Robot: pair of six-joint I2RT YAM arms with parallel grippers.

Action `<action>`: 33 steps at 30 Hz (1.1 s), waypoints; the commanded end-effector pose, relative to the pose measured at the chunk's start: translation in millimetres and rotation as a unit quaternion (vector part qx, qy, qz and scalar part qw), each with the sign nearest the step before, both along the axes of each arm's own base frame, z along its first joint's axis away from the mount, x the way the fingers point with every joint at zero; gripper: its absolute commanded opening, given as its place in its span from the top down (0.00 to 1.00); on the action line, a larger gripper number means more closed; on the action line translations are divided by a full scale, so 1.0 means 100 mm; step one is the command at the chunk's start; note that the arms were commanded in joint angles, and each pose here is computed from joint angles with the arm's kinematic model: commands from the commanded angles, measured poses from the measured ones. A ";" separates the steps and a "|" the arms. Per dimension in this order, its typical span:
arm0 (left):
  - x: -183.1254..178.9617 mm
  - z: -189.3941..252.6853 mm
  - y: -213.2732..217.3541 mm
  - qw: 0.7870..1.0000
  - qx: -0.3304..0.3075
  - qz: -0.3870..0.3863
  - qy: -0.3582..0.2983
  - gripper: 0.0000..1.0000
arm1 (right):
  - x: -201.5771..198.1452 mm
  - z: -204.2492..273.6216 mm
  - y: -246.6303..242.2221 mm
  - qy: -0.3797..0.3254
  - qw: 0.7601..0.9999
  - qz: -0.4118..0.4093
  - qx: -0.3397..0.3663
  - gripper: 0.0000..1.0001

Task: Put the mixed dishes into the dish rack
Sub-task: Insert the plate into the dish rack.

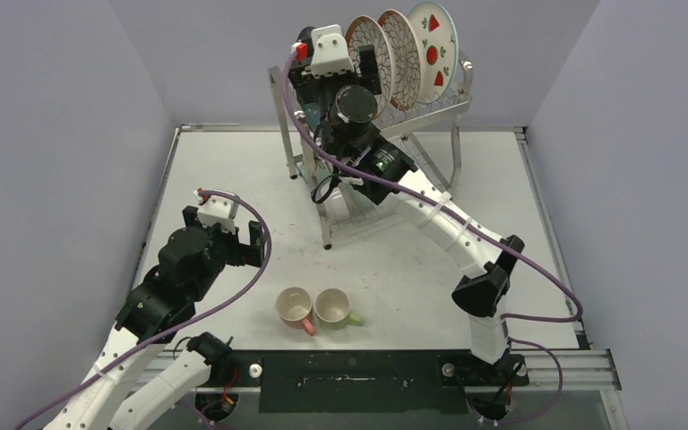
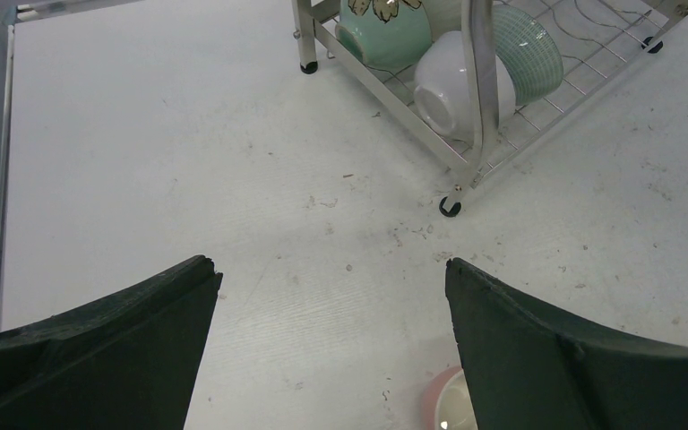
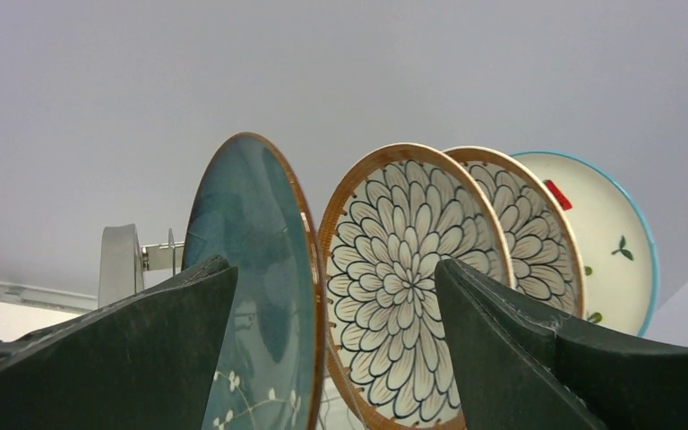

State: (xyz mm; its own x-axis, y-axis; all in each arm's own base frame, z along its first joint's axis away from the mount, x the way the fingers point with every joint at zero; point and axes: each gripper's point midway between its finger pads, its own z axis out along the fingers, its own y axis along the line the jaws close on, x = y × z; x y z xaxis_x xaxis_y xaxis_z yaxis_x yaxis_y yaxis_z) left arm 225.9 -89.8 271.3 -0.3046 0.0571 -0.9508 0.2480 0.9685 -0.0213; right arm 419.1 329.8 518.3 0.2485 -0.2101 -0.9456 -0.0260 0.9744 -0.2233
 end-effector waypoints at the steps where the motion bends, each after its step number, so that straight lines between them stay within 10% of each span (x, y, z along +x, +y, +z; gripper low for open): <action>1: 0.03 0.11 -0.02 1.000 -0.015 0.000 -0.017 0.03 | -0.31 0.48 -0.42 -0.023 0.997 0.003 0.071 0.15; 15: 0.05 0.07 -0.03 1.000 -0.014 0.002 -0.011 0.03 | -0.90 0.29 -1.04 0.048 0.988 0.060 0.135 0.07; 33: 0.09 0.07 -0.35 0.995 -0.087 -0.033 0.027 0.03 | -0.95 -1.91 -2.21 0.260 0.952 -0.065 0.151 0.04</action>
State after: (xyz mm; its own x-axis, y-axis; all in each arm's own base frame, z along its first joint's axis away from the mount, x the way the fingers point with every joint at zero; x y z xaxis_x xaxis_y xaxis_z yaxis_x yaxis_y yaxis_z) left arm 229.7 -104.7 258.6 -0.3696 0.0291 -0.9287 0.2707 0.9595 -0.0777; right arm 314.5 133.0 386.2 -0.1625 0.0354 -0.9861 -0.0347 0.9985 0.0416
